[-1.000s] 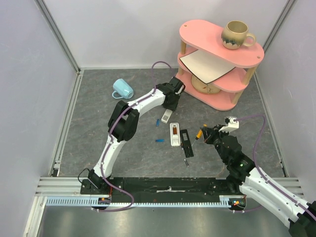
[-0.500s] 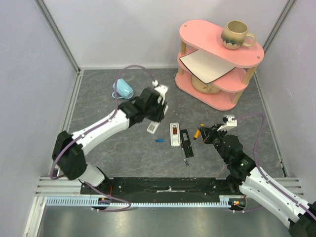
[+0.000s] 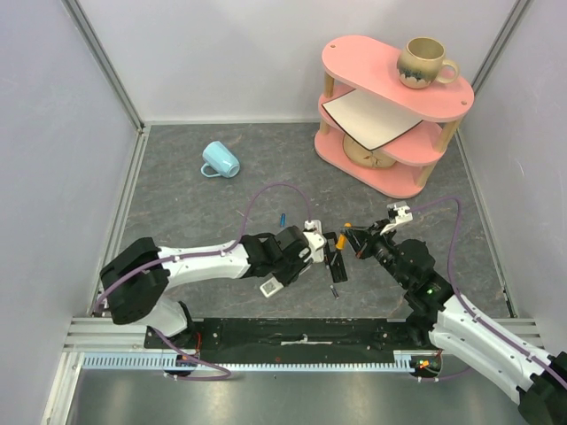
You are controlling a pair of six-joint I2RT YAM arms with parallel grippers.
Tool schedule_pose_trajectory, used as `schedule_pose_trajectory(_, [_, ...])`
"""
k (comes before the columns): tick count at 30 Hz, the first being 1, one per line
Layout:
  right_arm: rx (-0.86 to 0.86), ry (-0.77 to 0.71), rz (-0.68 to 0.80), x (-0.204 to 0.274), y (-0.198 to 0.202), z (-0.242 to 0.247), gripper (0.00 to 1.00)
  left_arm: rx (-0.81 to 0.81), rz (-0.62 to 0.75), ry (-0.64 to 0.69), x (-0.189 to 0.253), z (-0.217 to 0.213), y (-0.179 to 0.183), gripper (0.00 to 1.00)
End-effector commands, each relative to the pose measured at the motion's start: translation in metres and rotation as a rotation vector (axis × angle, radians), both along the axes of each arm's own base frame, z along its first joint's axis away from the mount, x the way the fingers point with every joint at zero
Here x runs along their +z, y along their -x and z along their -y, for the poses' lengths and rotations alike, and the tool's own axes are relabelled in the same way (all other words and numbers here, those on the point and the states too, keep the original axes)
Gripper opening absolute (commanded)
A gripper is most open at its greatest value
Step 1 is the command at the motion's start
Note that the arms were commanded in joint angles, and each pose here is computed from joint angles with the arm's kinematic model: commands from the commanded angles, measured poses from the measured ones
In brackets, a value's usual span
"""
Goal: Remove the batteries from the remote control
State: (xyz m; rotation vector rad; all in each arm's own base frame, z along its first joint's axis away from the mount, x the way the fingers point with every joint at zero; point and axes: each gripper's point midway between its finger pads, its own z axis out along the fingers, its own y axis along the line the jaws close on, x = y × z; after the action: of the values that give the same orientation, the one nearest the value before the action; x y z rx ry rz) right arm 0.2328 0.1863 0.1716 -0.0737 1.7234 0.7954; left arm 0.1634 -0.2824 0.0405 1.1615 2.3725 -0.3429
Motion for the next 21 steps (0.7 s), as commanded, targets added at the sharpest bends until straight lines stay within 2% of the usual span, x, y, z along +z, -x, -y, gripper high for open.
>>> schedule_pose_trajectory(1, [0.029,-0.014,0.063,0.016,0.002,-0.003,0.00,-0.161,0.050,0.118,0.011,0.044,0.002,0.06])
schedule_pose_trajectory(7, [0.024,-0.013,0.057,0.012,0.005,0.000,0.00,-0.222,0.023,0.104,-0.006,0.055,0.014,0.25])
schedule_pose_trajectory(8, [0.026,-0.014,0.058,0.012,0.005,0.000,0.00,-0.220,0.026,0.109,-0.006,0.056,0.015,0.34])
schedule_pose_trajectory(12, [0.029,-0.012,0.057,0.012,0.007,0.000,0.00,-0.187,0.042,0.128,-0.002,0.051,0.015,0.57])
schedule_pose_trajectory(15, [0.030,-0.009,0.041,0.009,0.005,-0.002,0.00,-0.158,0.050,0.143,0.001,0.044,0.016,0.65])
schedule_pose_trajectory(21, [0.071,-0.026,0.022,0.003,0.006,-0.016,0.00,-0.099,-0.001,0.133,-0.011,0.024,0.028,0.67])
